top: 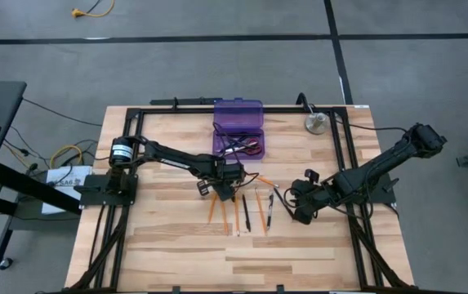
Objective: Pick & place school supplies into a supply box
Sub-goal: Put the black pen into the violet supply box
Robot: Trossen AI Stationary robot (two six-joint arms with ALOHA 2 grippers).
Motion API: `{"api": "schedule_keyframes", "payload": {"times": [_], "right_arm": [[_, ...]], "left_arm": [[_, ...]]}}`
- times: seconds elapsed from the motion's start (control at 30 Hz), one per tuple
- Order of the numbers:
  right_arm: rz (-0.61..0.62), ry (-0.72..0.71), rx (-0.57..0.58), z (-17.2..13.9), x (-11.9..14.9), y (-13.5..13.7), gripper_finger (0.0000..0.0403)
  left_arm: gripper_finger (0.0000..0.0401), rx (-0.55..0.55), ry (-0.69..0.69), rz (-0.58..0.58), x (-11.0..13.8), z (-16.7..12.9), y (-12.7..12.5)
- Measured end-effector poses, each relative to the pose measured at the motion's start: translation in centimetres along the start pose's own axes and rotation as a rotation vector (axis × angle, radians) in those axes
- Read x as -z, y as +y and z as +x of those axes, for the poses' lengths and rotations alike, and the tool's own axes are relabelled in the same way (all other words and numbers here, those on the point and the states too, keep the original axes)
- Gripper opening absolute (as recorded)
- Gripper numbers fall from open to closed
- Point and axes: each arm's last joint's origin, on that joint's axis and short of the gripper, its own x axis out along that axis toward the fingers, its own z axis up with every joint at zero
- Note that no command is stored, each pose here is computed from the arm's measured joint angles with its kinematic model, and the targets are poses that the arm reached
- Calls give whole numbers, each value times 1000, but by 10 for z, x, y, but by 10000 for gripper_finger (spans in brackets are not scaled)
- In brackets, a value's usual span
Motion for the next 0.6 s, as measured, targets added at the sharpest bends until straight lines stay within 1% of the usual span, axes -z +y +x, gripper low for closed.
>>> {"api": "schedule_keyframes", "payload": {"times": [0.1,0.3,0.6], "right_arm": [[5,0,0,0,0,0,133],[9,-2,-2,0,0,0,134],[11,-6,-5,0,-1,0,134]], "left_arm": [[17,-7,10,7,0,0,0],[28,-13,18,8,0,0,1],[21,-14,29,3,0,-1,1]]}}
